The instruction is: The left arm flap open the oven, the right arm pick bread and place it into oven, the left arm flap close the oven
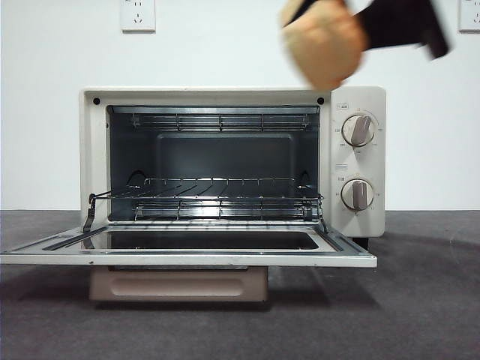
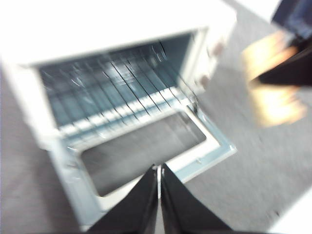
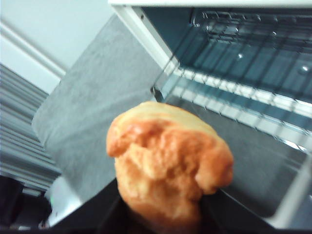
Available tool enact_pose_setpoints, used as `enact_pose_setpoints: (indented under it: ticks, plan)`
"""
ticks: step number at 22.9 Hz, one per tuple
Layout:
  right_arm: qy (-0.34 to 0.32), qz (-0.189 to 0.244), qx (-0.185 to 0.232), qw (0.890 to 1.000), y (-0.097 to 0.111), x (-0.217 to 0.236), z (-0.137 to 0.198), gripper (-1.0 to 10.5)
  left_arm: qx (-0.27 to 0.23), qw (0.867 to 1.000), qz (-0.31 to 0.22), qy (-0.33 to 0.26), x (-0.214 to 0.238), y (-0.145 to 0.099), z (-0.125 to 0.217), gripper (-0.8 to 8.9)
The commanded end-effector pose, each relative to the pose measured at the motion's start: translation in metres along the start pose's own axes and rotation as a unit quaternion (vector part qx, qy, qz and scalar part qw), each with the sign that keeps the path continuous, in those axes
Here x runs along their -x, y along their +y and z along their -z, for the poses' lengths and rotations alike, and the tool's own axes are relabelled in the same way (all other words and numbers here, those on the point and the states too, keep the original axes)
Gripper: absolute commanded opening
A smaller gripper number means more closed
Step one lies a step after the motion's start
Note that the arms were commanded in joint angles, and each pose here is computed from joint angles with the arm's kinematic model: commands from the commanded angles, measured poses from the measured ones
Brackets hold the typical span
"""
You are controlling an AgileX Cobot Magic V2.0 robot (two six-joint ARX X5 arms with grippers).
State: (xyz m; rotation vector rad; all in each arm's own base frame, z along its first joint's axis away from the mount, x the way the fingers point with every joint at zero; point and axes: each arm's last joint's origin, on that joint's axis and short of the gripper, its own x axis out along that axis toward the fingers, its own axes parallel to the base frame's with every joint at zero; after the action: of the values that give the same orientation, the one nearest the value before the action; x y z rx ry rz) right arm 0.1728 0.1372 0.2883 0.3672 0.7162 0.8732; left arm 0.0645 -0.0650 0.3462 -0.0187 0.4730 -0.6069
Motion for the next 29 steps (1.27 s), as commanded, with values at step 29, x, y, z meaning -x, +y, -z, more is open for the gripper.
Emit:
enact_pose_setpoints:
  ticks: [29]
  plan:
    - [-0.016,0.218,-0.041,0.975,-0.036,-0.136,-0.040,1.3,-0.031,0.998,-0.055,-0.021,0.051,0.013,0.002,0.16]
